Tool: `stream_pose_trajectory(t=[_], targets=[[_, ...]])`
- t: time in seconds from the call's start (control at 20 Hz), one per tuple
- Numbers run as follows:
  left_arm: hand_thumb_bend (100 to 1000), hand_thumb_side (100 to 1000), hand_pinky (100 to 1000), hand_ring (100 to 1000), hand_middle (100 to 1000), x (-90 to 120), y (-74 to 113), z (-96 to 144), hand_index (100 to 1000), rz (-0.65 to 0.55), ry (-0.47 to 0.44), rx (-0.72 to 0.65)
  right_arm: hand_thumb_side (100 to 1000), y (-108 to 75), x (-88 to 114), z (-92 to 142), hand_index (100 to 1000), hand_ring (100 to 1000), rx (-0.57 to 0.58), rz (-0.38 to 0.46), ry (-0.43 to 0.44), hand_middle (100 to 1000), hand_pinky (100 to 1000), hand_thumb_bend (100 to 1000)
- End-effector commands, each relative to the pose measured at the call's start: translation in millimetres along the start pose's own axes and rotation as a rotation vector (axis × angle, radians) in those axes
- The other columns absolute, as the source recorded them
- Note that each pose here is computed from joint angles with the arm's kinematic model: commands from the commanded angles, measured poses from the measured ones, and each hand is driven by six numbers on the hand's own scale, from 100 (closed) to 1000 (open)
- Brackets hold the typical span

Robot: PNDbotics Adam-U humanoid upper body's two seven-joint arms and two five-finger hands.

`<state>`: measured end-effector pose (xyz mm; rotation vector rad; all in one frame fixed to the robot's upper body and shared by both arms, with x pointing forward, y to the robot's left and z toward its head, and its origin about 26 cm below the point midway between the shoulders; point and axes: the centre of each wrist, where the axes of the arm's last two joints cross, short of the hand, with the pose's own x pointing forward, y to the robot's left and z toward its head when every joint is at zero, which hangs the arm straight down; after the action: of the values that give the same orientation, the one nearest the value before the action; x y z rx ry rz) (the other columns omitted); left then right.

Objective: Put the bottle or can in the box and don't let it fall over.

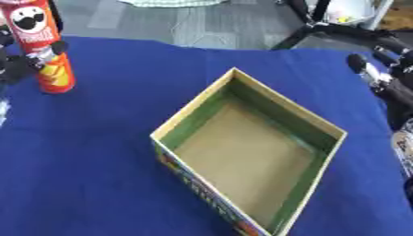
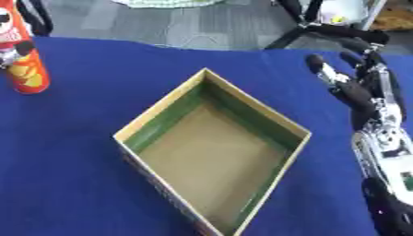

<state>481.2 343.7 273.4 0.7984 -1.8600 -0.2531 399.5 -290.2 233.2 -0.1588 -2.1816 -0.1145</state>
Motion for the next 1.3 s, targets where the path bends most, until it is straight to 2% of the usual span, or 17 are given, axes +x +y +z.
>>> stream_pose_trajectory(t=[0.05, 0.6, 1.3], targets=[[934, 626, 887, 1000, 1000, 12.5, 18.7, -7.7, 925, -0.014, -0.023, 0.059, 294, -1.8, 11.6, -4.2, 780, 942, 0.003, -0.003, -0.039, 1000, 740, 753], [970, 668, 904, 1000, 1000, 18.0, 24.2, -10.1, 950, 0.020, -0.023, 0.063, 291, -2.0, 11.4, -4.0, 780, 941, 0.002, -0.007, -0.039, 1000, 740, 751], [964, 658, 893, 1000, 1000, 23.1, 27.1, -13.1, 937, 0.014, -0.013, 0.111, 286, -0.4, 15.3, -6.7, 779, 939, 0.008, -0.014, -0.051, 1000, 741, 752]])
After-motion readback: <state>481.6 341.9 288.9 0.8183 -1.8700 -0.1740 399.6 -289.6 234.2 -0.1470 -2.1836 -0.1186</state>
